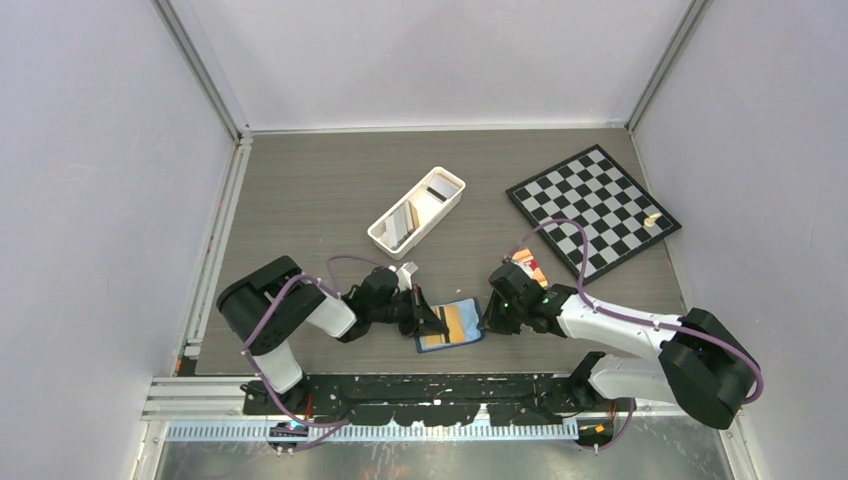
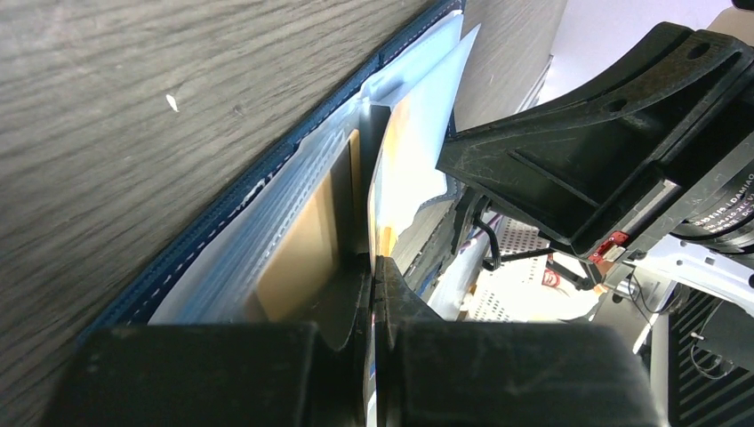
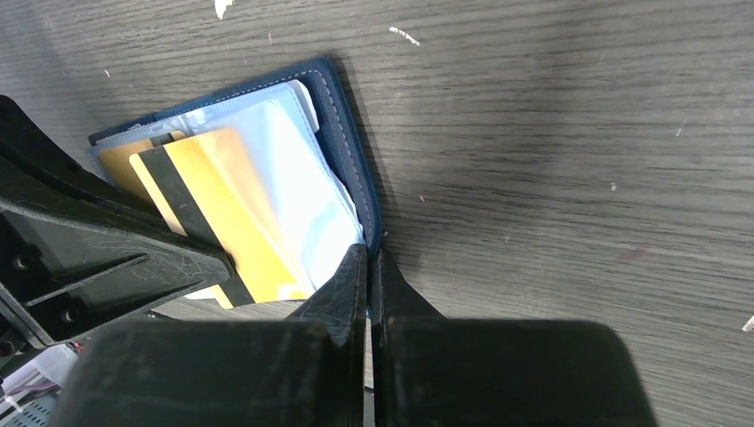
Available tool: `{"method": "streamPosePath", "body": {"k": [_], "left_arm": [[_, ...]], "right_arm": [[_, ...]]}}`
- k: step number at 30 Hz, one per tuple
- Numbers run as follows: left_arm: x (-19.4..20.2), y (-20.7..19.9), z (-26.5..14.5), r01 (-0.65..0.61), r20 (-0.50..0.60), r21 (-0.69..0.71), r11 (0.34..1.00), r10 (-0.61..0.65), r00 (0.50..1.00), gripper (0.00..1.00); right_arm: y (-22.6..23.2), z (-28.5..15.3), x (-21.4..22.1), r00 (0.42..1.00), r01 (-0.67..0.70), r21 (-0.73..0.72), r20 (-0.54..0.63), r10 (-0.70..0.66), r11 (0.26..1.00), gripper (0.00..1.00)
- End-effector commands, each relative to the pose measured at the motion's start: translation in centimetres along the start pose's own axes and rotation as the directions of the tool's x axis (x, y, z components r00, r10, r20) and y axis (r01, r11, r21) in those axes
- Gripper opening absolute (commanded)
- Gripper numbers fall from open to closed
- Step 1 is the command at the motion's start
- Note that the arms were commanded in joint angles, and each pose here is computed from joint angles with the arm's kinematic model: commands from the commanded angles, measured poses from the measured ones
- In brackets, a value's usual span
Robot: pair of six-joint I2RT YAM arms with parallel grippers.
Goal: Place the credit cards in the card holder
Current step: Insert the credit card into the card holder.
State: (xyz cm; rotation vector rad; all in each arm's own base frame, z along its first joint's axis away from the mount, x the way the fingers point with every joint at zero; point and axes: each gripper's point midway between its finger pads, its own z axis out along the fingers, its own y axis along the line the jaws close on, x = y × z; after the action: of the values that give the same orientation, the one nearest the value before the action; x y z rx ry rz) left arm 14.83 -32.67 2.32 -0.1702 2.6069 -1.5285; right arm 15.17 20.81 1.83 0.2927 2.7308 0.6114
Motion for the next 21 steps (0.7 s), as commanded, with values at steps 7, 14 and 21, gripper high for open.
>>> {"method": "streamPosePath", "body": {"k": [7,14,21], "left_arm": [[-1.0,5.8,-0.9,-0.016,0.095,-0.247,0.969,0.041,0.995,0.00],[-1.4,5.9,-1.2,-0.031,0.109,-0.263,0.964,0.062,0.992,0.00],[0.1,5.4,0.3,-0.032,0.028,-0.217,0.976,0.039,0.999,0.00]], "right_arm": [[-0.6,-0.5,0.5,1.000,0.019,0.016,-0.010,-0.019,1.000,0.01],[-0.5,-0.6,0.4,1.000,0.019,0.016,-0.009,-0.019,1.000,0.00],[-0.3,-0.4,0.4,1.000,0.023,0.018,-0.017,-0.023,1.000,0.01]]}}
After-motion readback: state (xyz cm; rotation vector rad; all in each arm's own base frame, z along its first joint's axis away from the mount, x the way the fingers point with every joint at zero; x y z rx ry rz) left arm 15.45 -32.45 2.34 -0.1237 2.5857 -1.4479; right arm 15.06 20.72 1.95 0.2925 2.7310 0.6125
